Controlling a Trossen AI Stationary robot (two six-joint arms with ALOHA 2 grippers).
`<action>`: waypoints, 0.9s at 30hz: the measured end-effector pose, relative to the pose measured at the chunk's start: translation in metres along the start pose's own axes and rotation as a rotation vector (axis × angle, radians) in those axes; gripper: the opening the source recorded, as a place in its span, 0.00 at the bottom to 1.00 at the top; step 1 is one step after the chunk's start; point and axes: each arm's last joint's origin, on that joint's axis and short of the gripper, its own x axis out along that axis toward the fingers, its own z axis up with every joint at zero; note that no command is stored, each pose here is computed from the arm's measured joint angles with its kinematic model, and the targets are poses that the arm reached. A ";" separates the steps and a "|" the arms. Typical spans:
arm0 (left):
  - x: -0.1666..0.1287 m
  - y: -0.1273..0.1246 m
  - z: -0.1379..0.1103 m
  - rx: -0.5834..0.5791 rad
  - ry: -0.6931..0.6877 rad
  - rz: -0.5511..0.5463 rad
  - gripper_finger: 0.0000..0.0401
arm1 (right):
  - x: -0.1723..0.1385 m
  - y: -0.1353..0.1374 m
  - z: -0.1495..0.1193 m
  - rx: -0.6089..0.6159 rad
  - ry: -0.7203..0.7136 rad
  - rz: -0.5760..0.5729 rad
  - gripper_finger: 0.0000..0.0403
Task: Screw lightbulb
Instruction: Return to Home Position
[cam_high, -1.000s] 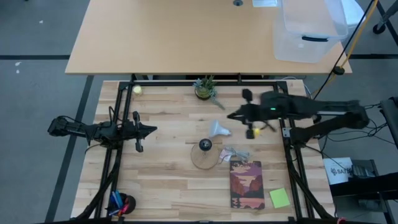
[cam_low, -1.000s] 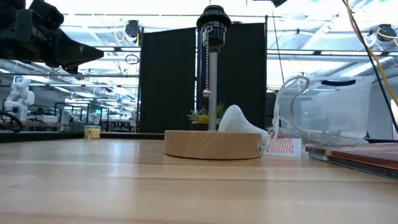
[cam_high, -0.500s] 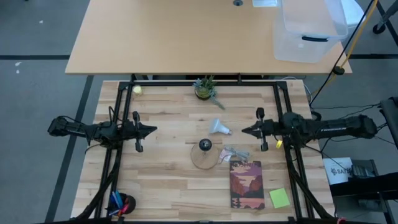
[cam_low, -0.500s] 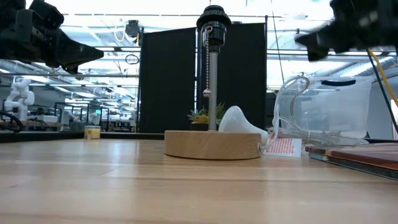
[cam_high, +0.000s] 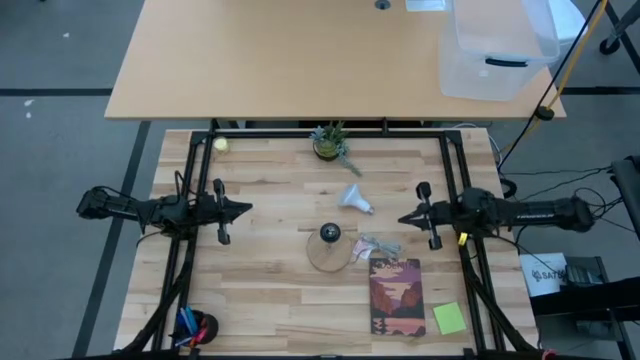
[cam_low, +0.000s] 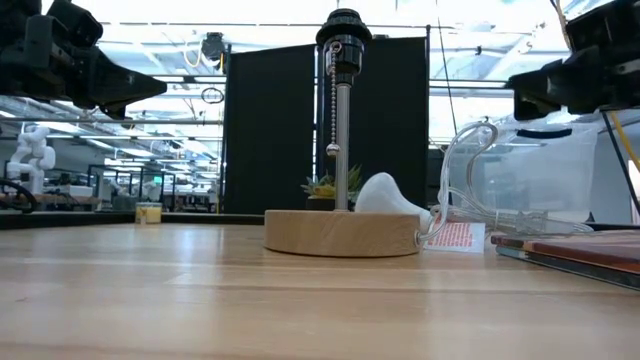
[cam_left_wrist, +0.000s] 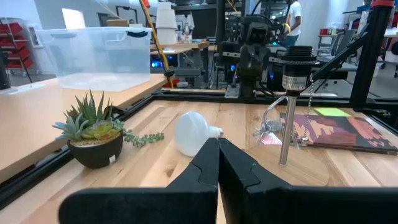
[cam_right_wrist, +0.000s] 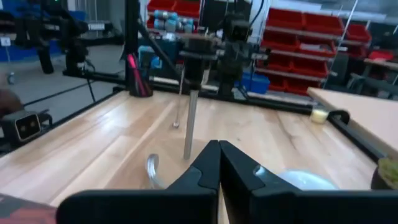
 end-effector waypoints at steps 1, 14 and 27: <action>0.000 0.000 0.000 0.000 0.000 0.000 0.00 | -0.001 0.000 0.001 -0.004 -0.009 -0.001 0.00; 0.000 0.000 0.000 0.000 0.000 0.000 0.00 | -0.011 0.004 0.001 -0.012 -0.036 0.074 0.00; 0.000 0.000 0.000 0.000 0.000 0.000 0.00 | -0.014 0.004 0.007 -0.043 -0.099 0.061 0.00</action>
